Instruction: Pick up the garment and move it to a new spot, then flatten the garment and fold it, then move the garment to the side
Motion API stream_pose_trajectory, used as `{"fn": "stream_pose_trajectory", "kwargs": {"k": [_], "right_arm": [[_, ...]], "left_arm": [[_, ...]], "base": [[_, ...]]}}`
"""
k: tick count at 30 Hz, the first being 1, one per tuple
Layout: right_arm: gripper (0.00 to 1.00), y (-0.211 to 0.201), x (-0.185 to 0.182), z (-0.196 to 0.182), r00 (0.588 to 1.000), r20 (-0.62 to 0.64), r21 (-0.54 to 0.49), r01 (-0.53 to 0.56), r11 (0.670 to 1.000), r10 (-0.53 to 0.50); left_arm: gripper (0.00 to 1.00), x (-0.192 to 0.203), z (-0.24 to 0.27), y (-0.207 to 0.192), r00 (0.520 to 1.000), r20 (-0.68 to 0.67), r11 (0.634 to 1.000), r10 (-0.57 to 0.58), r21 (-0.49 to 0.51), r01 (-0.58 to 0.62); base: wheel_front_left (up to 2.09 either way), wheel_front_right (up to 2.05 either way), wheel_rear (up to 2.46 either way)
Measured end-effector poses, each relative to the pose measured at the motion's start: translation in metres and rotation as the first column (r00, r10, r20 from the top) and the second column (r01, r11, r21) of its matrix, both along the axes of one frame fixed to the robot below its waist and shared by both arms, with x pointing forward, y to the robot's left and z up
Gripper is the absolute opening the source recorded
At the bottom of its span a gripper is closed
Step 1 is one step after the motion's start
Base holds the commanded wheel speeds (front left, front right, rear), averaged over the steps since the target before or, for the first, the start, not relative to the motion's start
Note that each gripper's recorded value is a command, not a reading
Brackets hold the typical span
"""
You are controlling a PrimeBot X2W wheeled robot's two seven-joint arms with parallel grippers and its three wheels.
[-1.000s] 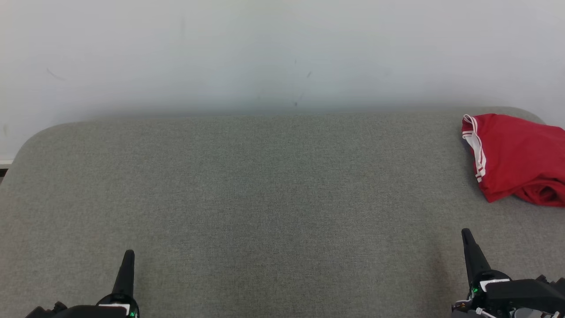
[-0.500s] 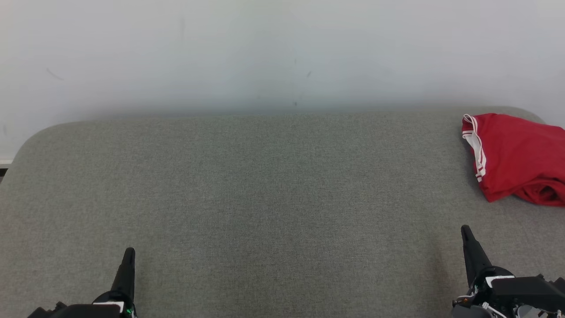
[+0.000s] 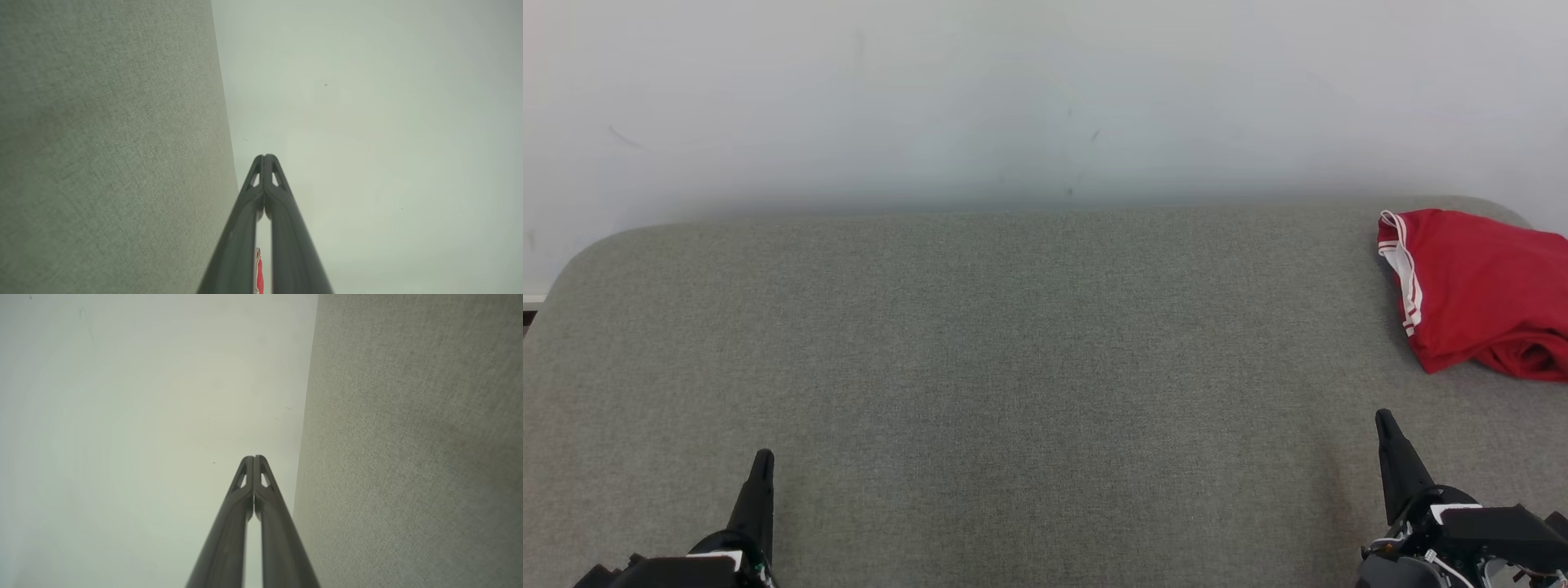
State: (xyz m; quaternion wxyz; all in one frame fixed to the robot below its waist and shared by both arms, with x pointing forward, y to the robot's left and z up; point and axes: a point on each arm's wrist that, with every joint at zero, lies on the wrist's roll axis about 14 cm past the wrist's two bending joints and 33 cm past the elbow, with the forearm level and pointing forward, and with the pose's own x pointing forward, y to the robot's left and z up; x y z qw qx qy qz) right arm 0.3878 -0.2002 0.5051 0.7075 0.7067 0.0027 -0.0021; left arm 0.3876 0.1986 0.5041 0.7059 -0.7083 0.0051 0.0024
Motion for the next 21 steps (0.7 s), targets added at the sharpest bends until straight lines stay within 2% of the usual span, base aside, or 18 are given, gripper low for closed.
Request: {"fn": "stream_pose_trajectory", "kwargs": {"k": [21], "right_arm": [[0.00,-0.0002,0.0001,0.0000,1.000,0.000,0.004,0.001,1.000,-0.001]], "left_arm": [[0.00,0.0002,0.0002,0.0000,1.000,0.001,1.000,0.000,-0.001,0.000]], "base": [[0.00,0.00,0.00]]}}
